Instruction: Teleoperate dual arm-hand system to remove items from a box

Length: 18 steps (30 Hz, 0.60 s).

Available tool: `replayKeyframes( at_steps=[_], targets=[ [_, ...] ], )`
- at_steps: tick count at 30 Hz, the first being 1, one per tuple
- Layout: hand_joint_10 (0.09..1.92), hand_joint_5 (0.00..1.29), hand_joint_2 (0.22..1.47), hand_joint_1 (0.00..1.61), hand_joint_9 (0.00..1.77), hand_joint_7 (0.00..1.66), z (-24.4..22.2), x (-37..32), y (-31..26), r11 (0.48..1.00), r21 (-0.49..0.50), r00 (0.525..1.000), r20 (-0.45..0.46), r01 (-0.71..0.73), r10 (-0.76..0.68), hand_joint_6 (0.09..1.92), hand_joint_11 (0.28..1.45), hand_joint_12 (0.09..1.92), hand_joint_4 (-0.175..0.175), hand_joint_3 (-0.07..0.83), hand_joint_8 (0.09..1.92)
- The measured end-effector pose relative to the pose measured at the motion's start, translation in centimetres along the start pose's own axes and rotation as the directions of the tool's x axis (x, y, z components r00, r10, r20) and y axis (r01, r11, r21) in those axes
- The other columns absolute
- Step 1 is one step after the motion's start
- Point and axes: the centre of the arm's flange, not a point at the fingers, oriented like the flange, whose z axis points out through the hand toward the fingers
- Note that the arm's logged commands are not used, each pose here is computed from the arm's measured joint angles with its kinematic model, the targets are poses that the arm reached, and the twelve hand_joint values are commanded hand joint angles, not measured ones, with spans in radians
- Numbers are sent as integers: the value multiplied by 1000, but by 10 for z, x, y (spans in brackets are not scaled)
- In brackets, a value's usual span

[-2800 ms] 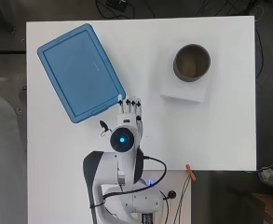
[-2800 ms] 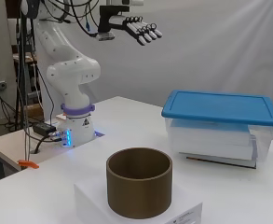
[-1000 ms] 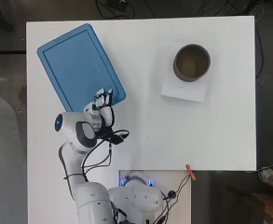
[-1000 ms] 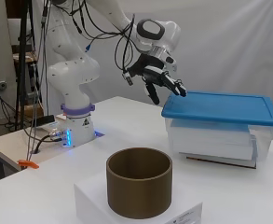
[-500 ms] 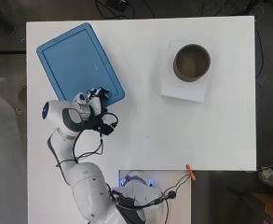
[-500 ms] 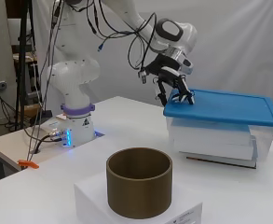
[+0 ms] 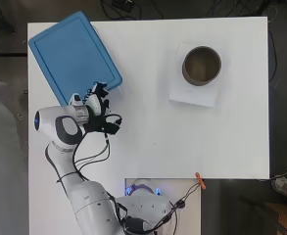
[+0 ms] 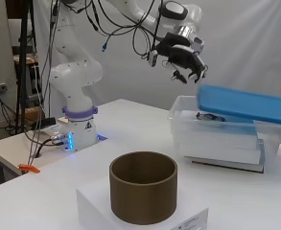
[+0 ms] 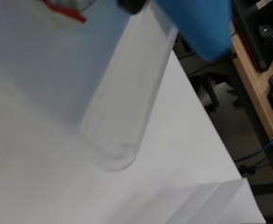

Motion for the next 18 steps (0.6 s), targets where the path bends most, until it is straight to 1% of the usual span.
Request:
replayKeyframes(
  at_steps=[1, 3, 4, 5, 6, 7, 8, 9, 10, 12, 13, 14, 15, 17, 18],
  targets=[
    [1345, 579, 1255, 1323, 790, 681, -10, -16, 16, 998, -52, 999, -40, -25, 23, 1498, 596, 843, -175, -1, 1573],
    [1390, 561, 1265, 1308, 794, 658, -20, -51, 46, 984, -151, 987, -143, -93, 71, 1496, 595, 884, -122, 1, 1600],
    [1435, 572, 1280, 1233, 764, 673, -21, -66, 63, 971, -205, 975, -210, -122, 78, 1489, 594, 906, -77, 2, 1598],
    [1260, 576, 1300, 1059, 765, 678, -13, -79, 84, 960, -247, 957, -284, -134, 60, 1515, 589, 815, 21, 0, 1347],
    [884, 513, 1244, 700, 785, 699, -5, -82, 97, 956, -265, 946, -321, -127, 37, 1100, 584, 582, 29, -7, 909],
    [534, 501, 1185, 449, 811, 729, 1, -82, 106, 954, -273, 938, -345, -120, 19, 676, 587, 358, 21, -8, 531],
    [294, 524, 1153, 311, 832, 753, 5, -81, 115, 956, -268, 927, -375, -119, 10, 380, 595, 200, 18, -5, 283],
    [151, 539, 1129, 240, 833, 752, 4, -83, 120, 961, -242, 915, -402, -133, 25, 207, 597, 107, 17, -5, 141],
    [87, 546, 1106, 204, 817, 739, 3, -87, 125, 969, -195, 900, -433, -154, 56, 114, 602, 87, 17, -10, 87],
    [87, 536, 1062, 191, 772, 703, 1, -94, 126, 984, -25, 851, -506, -179, 142, 87, 601, 87, 33, -20, 87],
    [87, 530, 1027, 162, 753, 693, 6, -92, 124, 983, 70, 828, -530, -171, 182, 87, 596, 87, 38, -18, 87],
    [87, 523, 998, 136, 741, 686, 14, -85, 120, 969, 201, 801, -552, -144, 234, 87, 599, 87, 40, -18, 87],
    [87, 513, 978, 117, 735, 679, 20, -75, 114, 944, 313, 778, -566, -104, 273, 87, 606, 87, 39, -18, 87],
    [87, 486, 962, 103, 727, 662, 30, -58, 107, 913, 404, 760, -579, -48, 296, 87, 614, 87, 31, -16, 87],
    [87, 459, 953, 101, 680, 619, 34, -51, 105, 912, 410, 762, -580, -33, 288, 87, 590, 87, 23, -16, 87]
  ],
)
